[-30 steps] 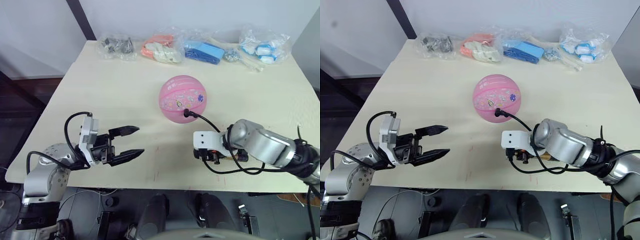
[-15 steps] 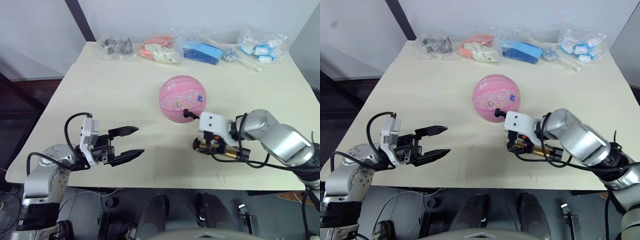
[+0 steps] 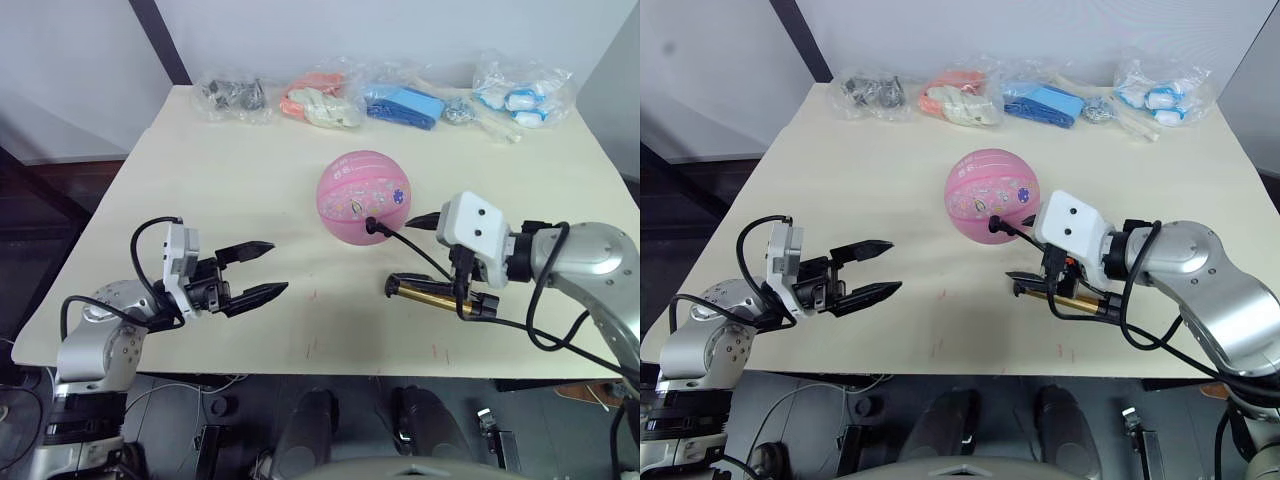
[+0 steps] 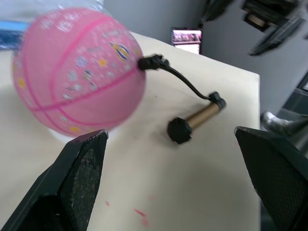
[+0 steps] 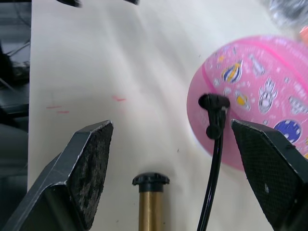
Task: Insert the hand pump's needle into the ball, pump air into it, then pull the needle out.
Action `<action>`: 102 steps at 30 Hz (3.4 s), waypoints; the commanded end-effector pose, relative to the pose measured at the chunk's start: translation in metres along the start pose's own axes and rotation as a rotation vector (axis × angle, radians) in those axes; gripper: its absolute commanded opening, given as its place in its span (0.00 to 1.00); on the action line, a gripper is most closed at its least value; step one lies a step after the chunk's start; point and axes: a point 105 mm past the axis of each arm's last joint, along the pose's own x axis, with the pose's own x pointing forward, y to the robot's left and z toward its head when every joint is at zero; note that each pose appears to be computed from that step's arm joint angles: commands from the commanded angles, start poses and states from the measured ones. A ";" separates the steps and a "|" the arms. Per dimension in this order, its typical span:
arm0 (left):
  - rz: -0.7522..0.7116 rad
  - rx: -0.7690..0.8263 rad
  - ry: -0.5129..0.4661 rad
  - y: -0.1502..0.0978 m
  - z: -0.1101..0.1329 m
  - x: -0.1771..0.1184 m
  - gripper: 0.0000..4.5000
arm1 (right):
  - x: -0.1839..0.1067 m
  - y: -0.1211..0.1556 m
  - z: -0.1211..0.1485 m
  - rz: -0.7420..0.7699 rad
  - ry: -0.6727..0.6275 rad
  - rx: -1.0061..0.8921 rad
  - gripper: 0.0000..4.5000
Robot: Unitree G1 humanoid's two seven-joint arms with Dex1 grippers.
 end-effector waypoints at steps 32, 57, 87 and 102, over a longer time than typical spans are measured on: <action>-0.044 0.163 -0.005 0.080 0.066 0.123 1.00 | -0.111 0.033 -0.003 -0.352 -0.230 0.345 0.91; -0.003 0.241 0.239 0.092 0.013 0.154 1.00 | -0.115 0.040 -0.014 -0.381 -0.146 0.274 0.91; 0.067 0.235 0.256 0.095 0.021 0.170 1.00 | 0.068 -0.050 -0.024 -0.253 0.105 -0.129 0.73; 0.079 0.232 0.264 0.096 0.022 0.169 1.00 | 0.079 -0.059 -0.019 -0.306 0.133 -0.185 0.62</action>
